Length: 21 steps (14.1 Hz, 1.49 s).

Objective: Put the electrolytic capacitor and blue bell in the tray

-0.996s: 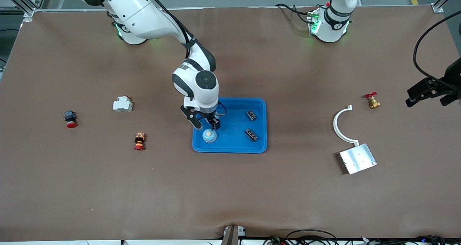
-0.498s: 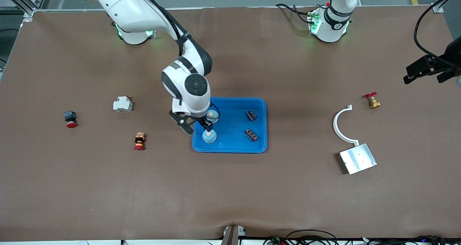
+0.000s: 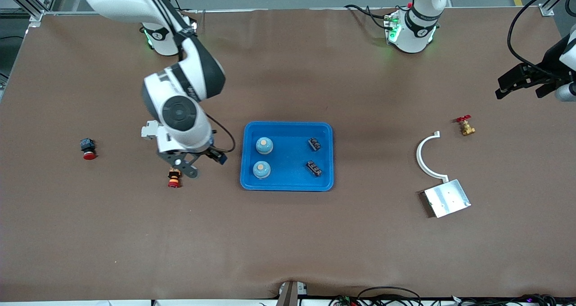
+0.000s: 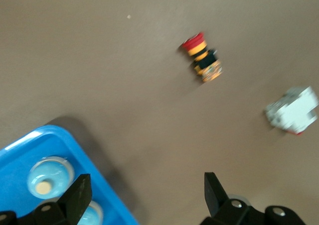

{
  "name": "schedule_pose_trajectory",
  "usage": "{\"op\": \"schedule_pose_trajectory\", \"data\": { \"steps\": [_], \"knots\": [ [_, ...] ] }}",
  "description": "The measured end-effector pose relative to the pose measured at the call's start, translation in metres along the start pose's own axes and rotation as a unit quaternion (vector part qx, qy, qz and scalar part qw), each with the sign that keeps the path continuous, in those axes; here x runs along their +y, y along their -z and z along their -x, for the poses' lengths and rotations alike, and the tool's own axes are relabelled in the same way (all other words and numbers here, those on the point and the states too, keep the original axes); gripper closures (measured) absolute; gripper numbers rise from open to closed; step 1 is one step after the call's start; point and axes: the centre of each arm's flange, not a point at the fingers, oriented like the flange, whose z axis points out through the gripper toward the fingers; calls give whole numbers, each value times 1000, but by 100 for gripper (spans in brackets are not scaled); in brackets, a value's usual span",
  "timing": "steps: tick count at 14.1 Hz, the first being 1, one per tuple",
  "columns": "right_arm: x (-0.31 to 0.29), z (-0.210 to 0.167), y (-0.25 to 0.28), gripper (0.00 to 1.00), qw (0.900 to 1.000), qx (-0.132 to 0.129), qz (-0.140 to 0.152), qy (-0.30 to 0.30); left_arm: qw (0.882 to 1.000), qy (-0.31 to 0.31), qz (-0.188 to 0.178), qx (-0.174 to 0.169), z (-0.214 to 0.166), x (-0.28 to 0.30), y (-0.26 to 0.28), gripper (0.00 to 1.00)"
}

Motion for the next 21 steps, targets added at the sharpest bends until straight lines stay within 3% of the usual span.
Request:
{"op": "schedule_pose_trajectory", "data": {
  "steps": [5,10,14,21],
  "knots": [
    [60,-54,33,0,997,-14,6,75,1000,-1,0,1,0,1,1,0],
    [116,-111,54,0,987,-11,-8,159,1000,-5,0,8,0,5,7,0],
    [175,-161,67,0,986,2,-23,167,1000,-6,0,9,0,6,9,0],
    [233,-200,85,0,965,27,-20,261,1000,-6,0,10,0,6,10,0]
  ]
}}
